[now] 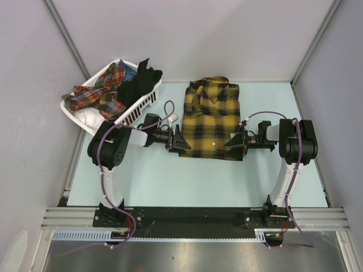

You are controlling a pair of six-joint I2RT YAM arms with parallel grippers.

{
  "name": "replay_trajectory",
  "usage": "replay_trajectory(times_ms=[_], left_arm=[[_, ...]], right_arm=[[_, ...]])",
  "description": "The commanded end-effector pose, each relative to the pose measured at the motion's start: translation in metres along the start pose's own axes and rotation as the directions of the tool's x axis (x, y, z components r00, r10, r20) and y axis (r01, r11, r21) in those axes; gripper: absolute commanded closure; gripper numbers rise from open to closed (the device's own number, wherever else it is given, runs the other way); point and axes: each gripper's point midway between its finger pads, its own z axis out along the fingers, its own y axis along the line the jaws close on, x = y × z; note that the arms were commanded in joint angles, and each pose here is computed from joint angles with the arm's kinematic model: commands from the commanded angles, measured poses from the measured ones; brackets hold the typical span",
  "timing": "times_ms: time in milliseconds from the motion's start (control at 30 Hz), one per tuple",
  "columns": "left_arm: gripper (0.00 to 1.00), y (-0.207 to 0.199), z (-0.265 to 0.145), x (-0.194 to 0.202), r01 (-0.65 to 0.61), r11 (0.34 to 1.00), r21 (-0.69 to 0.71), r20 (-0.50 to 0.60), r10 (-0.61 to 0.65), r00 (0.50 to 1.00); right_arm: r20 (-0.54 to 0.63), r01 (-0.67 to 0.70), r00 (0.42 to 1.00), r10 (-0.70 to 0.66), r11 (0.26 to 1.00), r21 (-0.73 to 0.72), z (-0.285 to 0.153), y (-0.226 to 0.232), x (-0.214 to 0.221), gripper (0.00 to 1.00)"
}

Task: Fold and stack the long sleeve shirts
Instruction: Fold the shirt

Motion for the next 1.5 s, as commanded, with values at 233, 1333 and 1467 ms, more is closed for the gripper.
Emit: replay_trajectory(times_ms=[233,1333,1467], left_arm=[[0.13,-0.036,-0.046,-0.020,-0.670,0.675,-0.309,-0.186,0.648,0.739],[0.64,0.036,0.019,0.011,-0.976,-0.216,-0.013,-0.707,0.693,-0.144],[0.98,0.024,0.015,0.021,-0.981,-0.192,0.018,-0.681,0.716,-0.152]], right_arm=[[-0.054,0.355,0.932,-0.358,0.874,0.331,-0.048,0.045,-0.015,0.09],[-0.792,0.955,-0.103,-0.602,-0.283,0.091,-0.036,-0.062,0.000,0.86],[-0.774,0.963,-0.078,-0.628,-0.250,0.106,-0.034,-0.043,0.005,1.00]])
